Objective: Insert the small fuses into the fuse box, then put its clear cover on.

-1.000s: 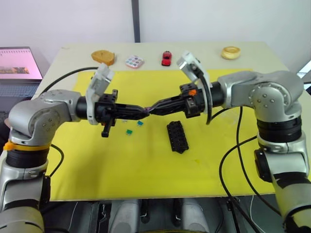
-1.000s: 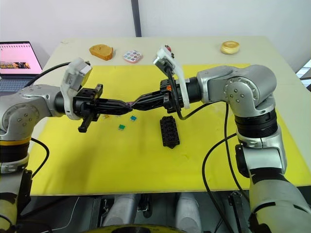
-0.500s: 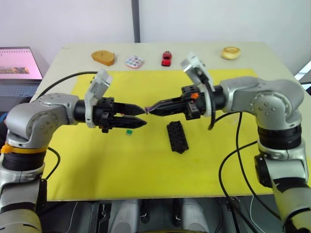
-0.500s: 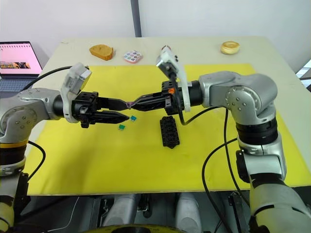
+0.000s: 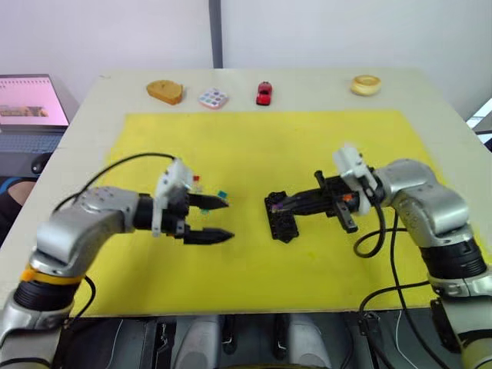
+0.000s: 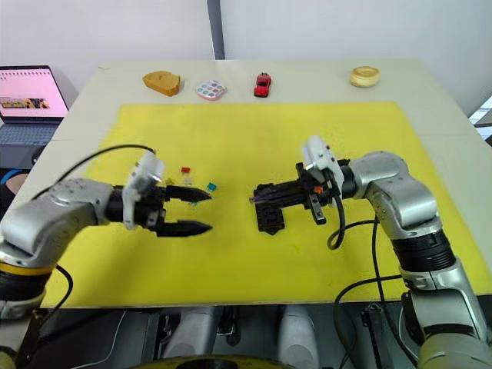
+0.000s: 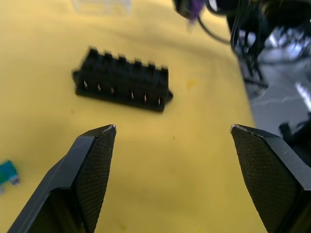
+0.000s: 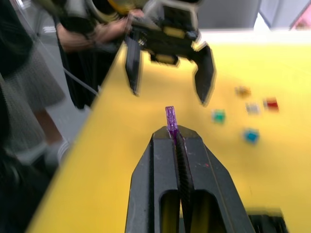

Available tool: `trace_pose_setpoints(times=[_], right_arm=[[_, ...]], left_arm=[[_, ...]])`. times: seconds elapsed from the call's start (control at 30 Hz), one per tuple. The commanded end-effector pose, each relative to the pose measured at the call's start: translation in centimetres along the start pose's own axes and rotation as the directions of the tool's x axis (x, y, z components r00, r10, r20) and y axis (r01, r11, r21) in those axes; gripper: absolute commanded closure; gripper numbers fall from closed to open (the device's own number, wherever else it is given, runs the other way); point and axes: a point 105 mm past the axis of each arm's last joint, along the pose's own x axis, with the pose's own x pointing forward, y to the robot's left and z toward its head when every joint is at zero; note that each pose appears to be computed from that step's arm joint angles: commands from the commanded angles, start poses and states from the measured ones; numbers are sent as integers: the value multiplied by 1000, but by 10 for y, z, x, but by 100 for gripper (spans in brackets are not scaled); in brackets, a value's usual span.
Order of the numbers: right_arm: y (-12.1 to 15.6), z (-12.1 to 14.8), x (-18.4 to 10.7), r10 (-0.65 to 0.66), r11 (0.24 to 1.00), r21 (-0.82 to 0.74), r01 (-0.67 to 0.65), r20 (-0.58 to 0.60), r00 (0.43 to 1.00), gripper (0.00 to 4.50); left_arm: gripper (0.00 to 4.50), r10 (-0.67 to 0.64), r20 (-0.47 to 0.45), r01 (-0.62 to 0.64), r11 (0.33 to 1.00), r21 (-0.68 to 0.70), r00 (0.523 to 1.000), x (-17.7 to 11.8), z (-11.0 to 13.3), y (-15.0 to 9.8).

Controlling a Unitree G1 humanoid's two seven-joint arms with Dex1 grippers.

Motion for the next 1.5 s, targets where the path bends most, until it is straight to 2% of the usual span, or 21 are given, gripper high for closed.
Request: trace_pose_setpoints(times=[0.03, 0.27, 1.5], right_arm=[[-2, -3, -1, 14, 997, -77, -15, -19, 1000, 450], [0, -29, -8, 9, 999, -39, -12, -57, 998, 450], [6, -49, -4, 19, 999, -32, -22, -89, 996, 450]], left_arm=[[55, -7, 4, 6, 994, 106, 1000, 7, 5, -7], [55, -22, 16, 21, 997, 76, 1000, 9, 3, -17], [55, 13, 0, -13, 999, 37, 1000, 3, -1, -9]])
